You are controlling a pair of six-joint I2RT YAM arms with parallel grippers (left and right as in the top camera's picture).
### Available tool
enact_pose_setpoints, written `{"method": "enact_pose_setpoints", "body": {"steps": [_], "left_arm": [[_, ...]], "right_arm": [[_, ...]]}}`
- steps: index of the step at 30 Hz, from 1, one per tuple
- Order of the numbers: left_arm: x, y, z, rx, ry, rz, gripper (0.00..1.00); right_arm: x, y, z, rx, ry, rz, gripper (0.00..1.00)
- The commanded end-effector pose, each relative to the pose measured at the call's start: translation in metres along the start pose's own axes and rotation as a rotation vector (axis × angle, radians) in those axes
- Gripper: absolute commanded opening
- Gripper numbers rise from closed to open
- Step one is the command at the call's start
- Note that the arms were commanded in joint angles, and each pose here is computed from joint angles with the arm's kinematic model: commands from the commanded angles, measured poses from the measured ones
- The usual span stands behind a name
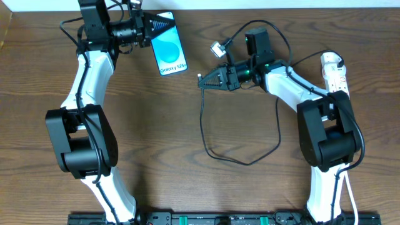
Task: Plug charger to phone and switch on socket
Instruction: 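Lift the connector with the right gripper toward the phone's bottom port, then push the connector into the phone's bottom port with the right gripper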
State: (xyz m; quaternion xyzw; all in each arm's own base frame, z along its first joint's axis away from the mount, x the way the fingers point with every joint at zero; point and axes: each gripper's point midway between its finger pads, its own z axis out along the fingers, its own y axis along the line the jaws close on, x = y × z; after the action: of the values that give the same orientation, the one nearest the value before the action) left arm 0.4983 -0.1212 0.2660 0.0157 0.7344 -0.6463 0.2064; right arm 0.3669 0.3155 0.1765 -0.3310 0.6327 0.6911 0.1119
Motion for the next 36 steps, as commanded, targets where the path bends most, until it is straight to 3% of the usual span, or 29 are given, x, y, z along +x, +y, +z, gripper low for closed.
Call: {"method": "enact_pose_setpoints", "body": {"steps": [1, 12, 19, 36], "left_arm": [[-0.014, -0.006, -0.003, -0.045, -0.074, 0.011, 0.07], [-0.033, -0.001, 0.003, -0.100, -0.176, -0.012, 0.07], [-0.020, -0.023, 0.031, -0.038, -0.110, 0.081, 0.07], [-0.006, -0.031, 0.033, 0.012, -0.032, 0.098, 0.07]], "right_arm": [[-0.003, 0.008, 0.010, -0.036, 0.024, 0.046, 0.01], [-0.014, 0.017, 0.018, -0.048, 0.036, -0.002, 0.01], [-0.020, 0.022, 0.018, -0.049, 0.036, -0.016, 0.01], [-0.021, 0.022, 0.018, -0.048, 0.035, -0.014, 0.01]]}}
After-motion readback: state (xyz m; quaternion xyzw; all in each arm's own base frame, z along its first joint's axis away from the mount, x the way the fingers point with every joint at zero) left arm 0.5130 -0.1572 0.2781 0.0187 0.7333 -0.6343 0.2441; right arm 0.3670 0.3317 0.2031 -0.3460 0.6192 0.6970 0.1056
